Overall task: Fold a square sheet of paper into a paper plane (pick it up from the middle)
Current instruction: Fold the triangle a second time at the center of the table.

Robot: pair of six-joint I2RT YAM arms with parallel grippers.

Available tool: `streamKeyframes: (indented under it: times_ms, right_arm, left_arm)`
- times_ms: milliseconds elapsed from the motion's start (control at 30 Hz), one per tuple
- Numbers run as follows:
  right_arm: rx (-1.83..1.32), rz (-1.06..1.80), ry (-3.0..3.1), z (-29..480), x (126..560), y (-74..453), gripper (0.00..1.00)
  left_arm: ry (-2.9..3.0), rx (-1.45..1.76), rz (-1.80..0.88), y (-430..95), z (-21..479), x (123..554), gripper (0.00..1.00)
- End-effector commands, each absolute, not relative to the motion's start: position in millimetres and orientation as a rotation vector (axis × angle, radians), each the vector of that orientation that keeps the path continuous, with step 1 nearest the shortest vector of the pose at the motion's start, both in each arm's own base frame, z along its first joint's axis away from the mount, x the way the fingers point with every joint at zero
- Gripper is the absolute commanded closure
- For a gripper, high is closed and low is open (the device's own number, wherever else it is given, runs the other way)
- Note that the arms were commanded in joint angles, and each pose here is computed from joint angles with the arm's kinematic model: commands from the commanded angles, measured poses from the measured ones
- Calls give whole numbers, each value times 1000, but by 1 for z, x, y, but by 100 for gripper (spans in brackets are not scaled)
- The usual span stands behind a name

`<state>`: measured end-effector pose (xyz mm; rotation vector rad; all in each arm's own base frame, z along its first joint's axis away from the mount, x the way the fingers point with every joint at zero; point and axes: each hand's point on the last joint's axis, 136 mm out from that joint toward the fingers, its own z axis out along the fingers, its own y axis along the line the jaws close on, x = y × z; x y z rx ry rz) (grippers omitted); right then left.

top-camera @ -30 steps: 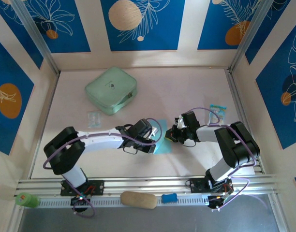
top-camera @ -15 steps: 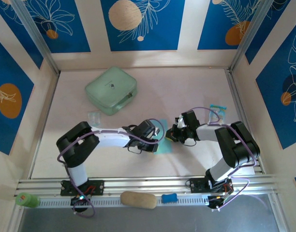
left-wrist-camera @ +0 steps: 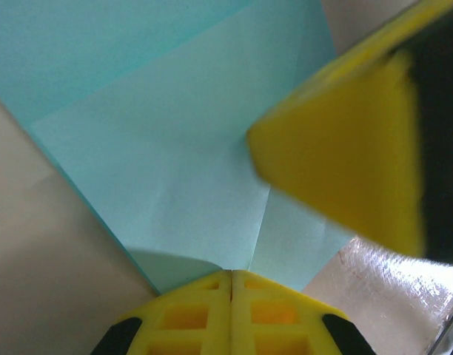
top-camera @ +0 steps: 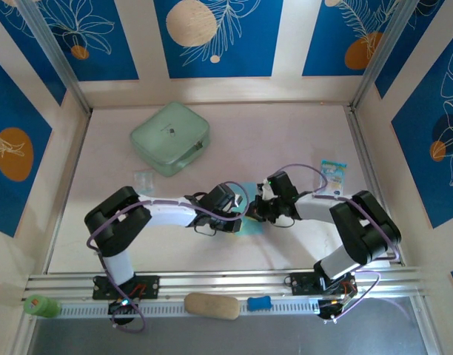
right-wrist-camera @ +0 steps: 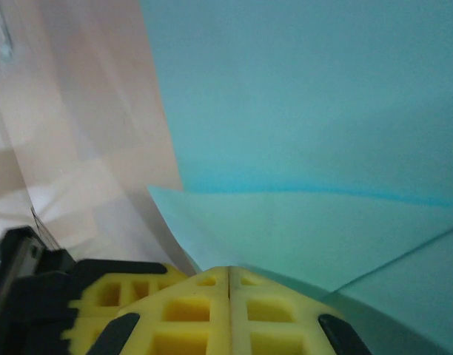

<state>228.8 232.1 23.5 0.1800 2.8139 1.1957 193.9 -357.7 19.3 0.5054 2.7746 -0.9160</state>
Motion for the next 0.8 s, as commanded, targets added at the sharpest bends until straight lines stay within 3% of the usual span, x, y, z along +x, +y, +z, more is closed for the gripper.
streamKeyframes:
  times_ms: [0, 133, 767]
  right_arm:
    - [238, 1183, 2893, 0, 212, 229, 100]
    - [318, 1123, 2916, -15, 215, 216, 100]
    - [418, 1140, 2763, 6, 270, 182, 100]
  left_arm:
    - [2880, 472, -796, -334, -7, 184, 97]
    - [2885, 469, -787, -332, -8, 183, 98]
    - [2903, 482, -770, -330, -12, 181, 100]
